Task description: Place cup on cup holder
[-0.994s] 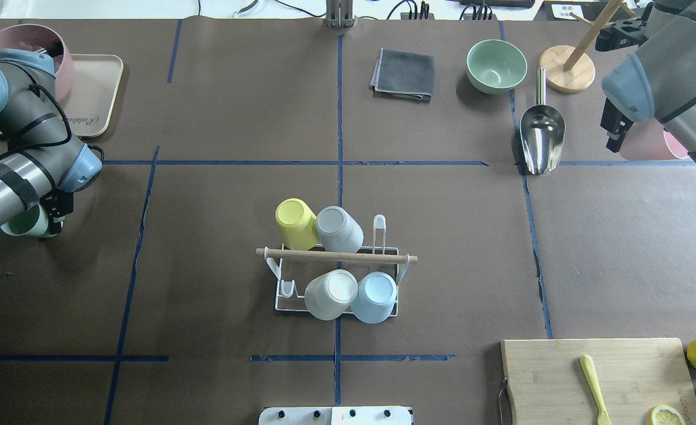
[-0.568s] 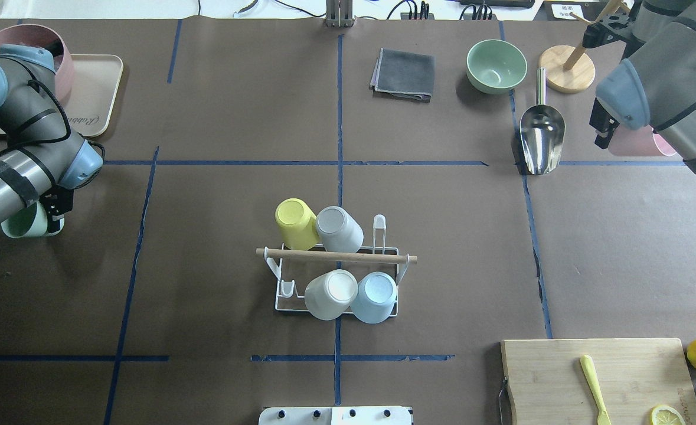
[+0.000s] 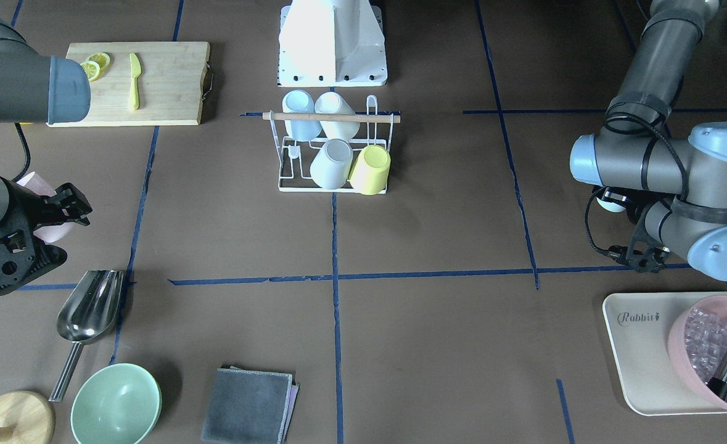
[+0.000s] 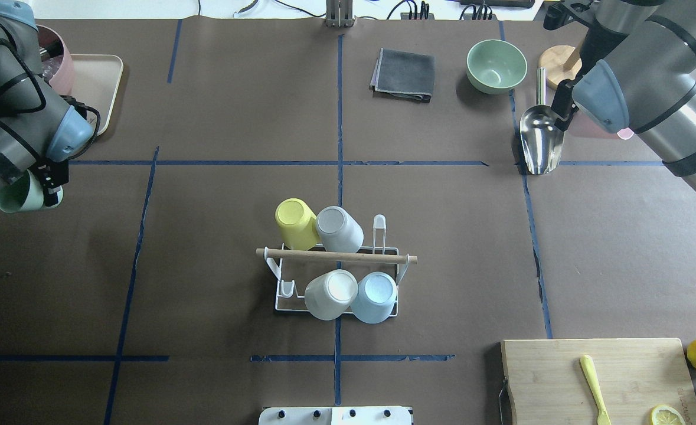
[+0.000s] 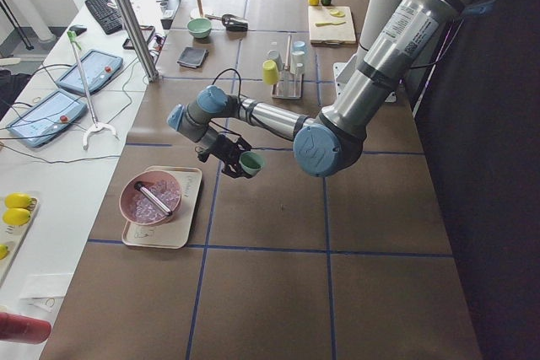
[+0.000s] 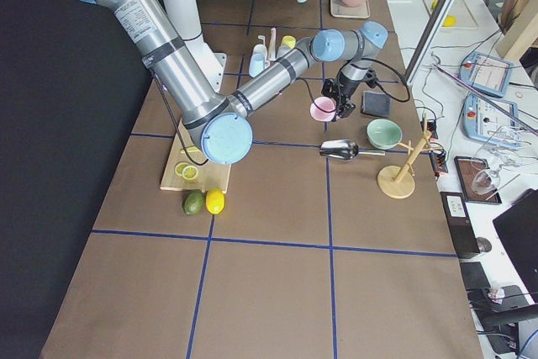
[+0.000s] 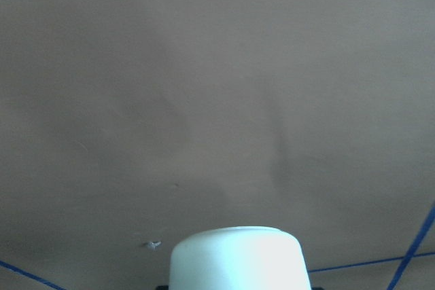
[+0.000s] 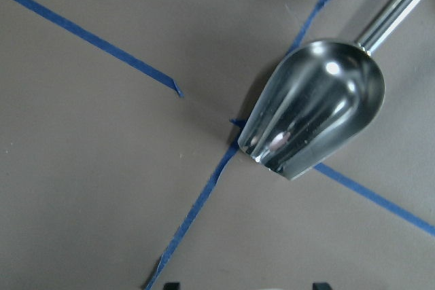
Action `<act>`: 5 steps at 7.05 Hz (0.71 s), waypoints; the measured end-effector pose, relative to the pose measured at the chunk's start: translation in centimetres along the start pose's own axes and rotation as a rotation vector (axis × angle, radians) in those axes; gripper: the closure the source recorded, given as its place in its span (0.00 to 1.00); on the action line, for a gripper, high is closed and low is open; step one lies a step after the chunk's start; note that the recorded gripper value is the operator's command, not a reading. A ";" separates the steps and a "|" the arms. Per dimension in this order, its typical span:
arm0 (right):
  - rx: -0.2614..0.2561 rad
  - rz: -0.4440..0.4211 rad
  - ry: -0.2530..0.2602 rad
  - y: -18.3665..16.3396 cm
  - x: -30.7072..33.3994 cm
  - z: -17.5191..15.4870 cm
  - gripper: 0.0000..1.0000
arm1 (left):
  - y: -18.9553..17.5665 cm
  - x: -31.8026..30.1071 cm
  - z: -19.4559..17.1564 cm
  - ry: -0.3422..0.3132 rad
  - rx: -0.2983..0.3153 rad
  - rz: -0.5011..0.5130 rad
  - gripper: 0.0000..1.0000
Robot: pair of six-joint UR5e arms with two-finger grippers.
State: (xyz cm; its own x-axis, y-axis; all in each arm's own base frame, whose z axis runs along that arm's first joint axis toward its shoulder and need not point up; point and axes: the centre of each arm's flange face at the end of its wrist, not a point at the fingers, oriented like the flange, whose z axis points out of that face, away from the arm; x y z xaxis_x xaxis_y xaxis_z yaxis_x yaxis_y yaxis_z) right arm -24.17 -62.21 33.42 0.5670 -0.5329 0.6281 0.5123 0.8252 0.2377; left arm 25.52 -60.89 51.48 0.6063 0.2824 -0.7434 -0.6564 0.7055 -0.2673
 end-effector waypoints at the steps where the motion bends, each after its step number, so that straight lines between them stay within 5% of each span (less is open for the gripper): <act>1: 0.056 -0.054 -0.003 -0.6 -0.8 -0.4 0.98 | 0.5 0.1 -2.2 -0.015 0.075 0.042 0.94; 5: 0.296 -0.276 -0.002 -2.0 -3.2 -1.8 1.00 | -0.1 3.4 -8.1 -0.157 0.469 0.399 0.95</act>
State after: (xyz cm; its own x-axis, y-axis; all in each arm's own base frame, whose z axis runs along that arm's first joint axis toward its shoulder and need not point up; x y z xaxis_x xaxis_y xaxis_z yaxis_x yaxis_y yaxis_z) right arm -25.79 -62.48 29.60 0.4327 -0.7419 0.5123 0.4374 0.6696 0.6003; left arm 24.03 -65.26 44.06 0.4376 0.6492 -0.6222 -0.6008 0.7259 0.3348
